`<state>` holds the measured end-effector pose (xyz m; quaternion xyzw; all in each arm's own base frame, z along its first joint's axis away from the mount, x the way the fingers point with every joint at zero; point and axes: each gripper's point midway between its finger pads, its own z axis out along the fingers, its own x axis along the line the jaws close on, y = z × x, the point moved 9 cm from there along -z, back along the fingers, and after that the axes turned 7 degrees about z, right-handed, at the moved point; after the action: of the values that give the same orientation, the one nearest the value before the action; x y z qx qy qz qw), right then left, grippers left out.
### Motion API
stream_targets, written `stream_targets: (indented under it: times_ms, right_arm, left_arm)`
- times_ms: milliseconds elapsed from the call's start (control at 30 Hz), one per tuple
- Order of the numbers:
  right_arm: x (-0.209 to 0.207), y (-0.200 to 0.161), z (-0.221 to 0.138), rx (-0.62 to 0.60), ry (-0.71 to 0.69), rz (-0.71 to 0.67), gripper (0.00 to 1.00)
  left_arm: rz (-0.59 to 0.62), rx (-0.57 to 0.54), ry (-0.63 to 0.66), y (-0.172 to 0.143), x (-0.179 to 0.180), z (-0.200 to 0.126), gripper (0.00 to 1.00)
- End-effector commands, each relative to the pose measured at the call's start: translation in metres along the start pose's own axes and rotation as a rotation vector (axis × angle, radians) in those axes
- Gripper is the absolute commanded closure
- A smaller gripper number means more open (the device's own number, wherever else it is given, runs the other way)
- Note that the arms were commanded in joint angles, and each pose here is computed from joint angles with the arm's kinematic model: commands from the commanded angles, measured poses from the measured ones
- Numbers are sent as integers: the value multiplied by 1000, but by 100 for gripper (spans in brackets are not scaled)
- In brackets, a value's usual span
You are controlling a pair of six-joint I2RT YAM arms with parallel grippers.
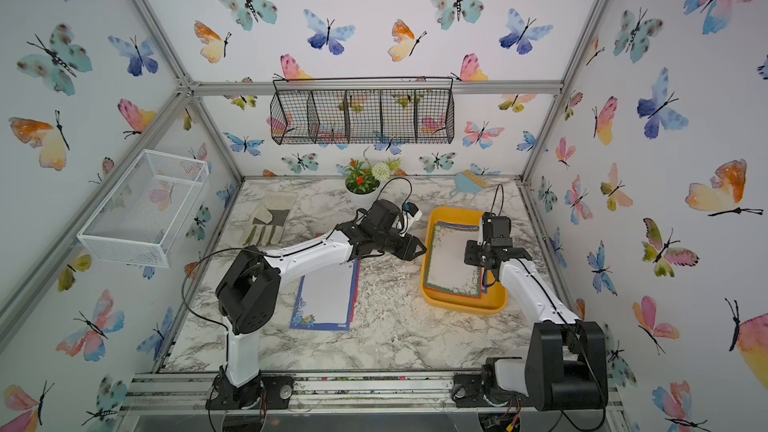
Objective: Take out the stationery paper from the storage box
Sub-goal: Pick up the stationery paper from the storage box.
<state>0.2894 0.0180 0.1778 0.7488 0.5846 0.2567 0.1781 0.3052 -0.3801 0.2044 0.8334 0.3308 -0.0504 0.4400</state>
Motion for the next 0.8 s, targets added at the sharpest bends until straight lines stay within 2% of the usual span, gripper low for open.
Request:
stream_targets:
  times_ms: [0,200,733,767]
  right_arm:
    - [-4,2,10,-26,18,46,52]
    - [-15,-6,26,-4,-20,84,52]
    - [-20,-18,53,89,43,128,55]
    - [-21,-19,54,98,44,131,55]
  left_arm:
    - [-56,51,-51,-12,2,15,51]
    - [-117,94,-84,-24,7,26,52]
    - [-197,135,-57,-37,22,32,53]
    - [-204,144,-88,-37,21,32,53]
